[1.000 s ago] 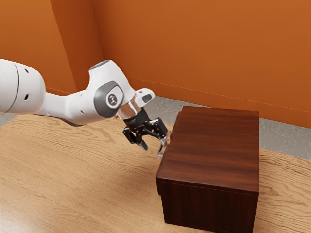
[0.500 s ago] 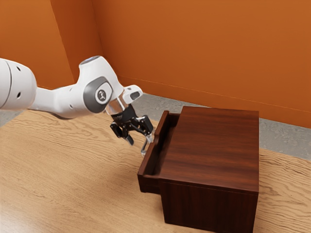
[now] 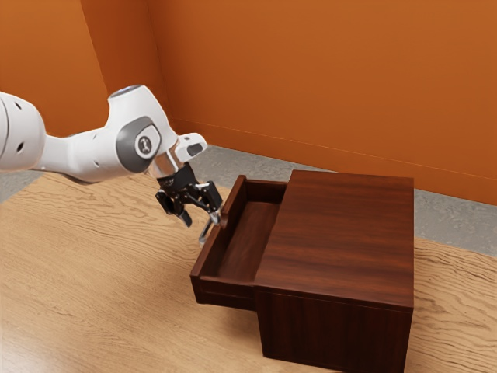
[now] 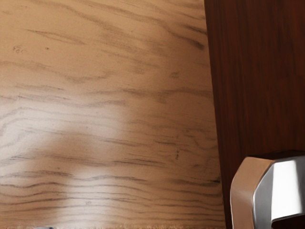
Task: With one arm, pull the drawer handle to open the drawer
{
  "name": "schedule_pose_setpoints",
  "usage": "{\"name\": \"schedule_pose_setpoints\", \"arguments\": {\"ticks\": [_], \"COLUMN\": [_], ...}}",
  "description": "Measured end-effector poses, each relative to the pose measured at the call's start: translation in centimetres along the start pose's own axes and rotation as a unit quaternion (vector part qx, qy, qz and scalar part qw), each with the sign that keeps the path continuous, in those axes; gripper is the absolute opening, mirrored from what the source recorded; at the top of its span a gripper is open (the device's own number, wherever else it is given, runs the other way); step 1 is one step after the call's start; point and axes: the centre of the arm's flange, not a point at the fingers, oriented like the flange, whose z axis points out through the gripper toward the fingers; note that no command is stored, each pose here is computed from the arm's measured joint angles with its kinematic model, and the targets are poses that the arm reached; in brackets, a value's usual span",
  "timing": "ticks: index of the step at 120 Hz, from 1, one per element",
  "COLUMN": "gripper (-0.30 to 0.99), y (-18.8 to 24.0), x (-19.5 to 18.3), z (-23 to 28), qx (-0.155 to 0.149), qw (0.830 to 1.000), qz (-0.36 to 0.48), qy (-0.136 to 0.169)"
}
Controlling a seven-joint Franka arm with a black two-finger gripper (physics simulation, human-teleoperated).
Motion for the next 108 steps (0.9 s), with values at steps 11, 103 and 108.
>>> {"name": "schedule_pose_setpoints", "arguments": {"ticks": [11,103,108], "gripper": [0.54,0.53,0.53], "y": [-0.8,-5.6,-5.8], "x": [-0.1,-2.8,-2.8], "z": [-0.6,-2.9,-3.0], "qx": [0.001,0.005,0.005], "qw": [1.0,1.0,1.0], "qz": [-0.001,-0.02,-0.022], "qy": [-0.003,-0.016,-0.016]}}
